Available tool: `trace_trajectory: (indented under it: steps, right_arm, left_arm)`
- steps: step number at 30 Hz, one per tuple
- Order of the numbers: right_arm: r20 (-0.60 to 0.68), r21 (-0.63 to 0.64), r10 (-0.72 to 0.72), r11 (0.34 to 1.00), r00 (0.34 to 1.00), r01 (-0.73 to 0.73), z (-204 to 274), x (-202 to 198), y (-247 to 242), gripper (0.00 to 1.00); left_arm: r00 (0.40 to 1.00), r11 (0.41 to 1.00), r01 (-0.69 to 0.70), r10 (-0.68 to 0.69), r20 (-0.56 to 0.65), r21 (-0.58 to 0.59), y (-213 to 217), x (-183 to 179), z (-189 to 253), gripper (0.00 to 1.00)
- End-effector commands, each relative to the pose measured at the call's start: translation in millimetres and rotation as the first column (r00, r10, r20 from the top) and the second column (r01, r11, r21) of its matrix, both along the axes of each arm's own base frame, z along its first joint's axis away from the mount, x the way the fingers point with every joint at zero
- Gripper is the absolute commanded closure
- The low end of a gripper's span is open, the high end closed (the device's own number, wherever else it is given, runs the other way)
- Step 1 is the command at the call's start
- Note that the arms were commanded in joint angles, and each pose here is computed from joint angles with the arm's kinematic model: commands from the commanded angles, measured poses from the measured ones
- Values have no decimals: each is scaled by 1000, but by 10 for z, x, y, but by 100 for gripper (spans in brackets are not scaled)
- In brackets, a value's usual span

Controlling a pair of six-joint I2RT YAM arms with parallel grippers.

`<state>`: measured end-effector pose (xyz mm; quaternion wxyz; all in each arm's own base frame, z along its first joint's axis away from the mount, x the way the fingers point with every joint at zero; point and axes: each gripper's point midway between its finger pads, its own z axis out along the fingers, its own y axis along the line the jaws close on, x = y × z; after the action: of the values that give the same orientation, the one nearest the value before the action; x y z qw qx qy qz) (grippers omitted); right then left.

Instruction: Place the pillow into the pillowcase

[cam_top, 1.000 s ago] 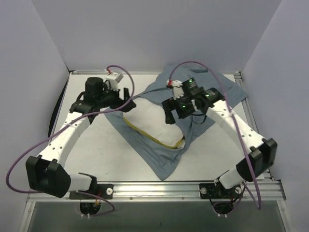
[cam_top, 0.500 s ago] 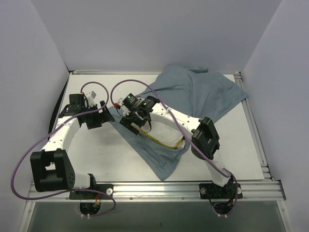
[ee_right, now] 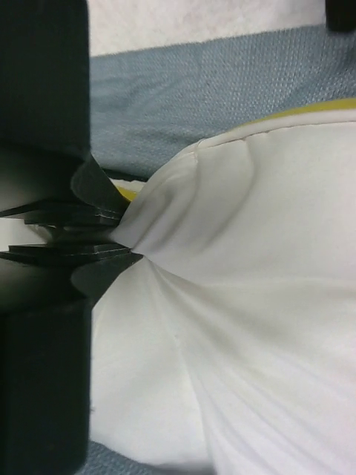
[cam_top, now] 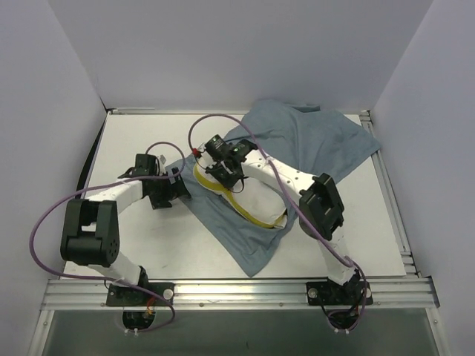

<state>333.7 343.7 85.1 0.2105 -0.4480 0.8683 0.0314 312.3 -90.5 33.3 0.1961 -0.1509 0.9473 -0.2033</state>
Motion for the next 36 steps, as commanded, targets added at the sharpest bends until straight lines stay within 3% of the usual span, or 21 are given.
trace_trajectory:
  steps: [1,6,8,11,14,15,16,19,20,23,30,36]
  right_arm:
    - [-24,161,-67,984,997,71,593,-90,-104,100]
    - [-110,251,-90,961,990,116,728,-206,-232,100]
    - [-138,274,-96,953,986,131,741,-208,-290,100]
    - [-161,313,-131,933,978,176,821,-181,-384,100]
    - [-86,269,-134,951,987,152,758,-138,-547,100]
    - [-48,242,-131,960,990,139,738,-110,-593,100]
    - [3,205,-120,972,993,117,680,-51,-630,100]
    - [185,38,-97,995,978,92,424,137,-750,100]
    - [242,-83,-81,991,967,104,218,167,-815,100]
    - [361,-253,-45,957,931,145,-79,393,-873,100]
    - [550,-455,-18,832,835,317,-221,987,-1263,100]
    - [620,-518,-26,737,784,434,-90,1386,-1844,100]
  left_arm:
    - [992,1000,1,-1,125,5,-206,472,48,3]
    - [986,998,56,-59,157,20,-594,745,4,3]
    - [992,997,62,-66,111,36,-654,740,-162,3]
    - [994,991,72,-79,69,109,-703,778,-294,18]
    - [994,987,94,-100,33,132,-690,746,-267,63]
    - [992,983,120,-124,26,137,-677,714,-227,87]
    - [990,985,130,-134,35,114,-649,687,-82,100]
    - [976,975,217,-217,-7,42,-639,361,194,100]
    - [969,970,243,-241,-53,30,-570,189,233,100]
    - [957,960,281,-281,-64,-11,-460,-119,469,100]
    - [957,964,259,-265,-120,-65,-94,-632,633,100]
    - [954,965,250,-259,-153,-77,15,-818,653,100]
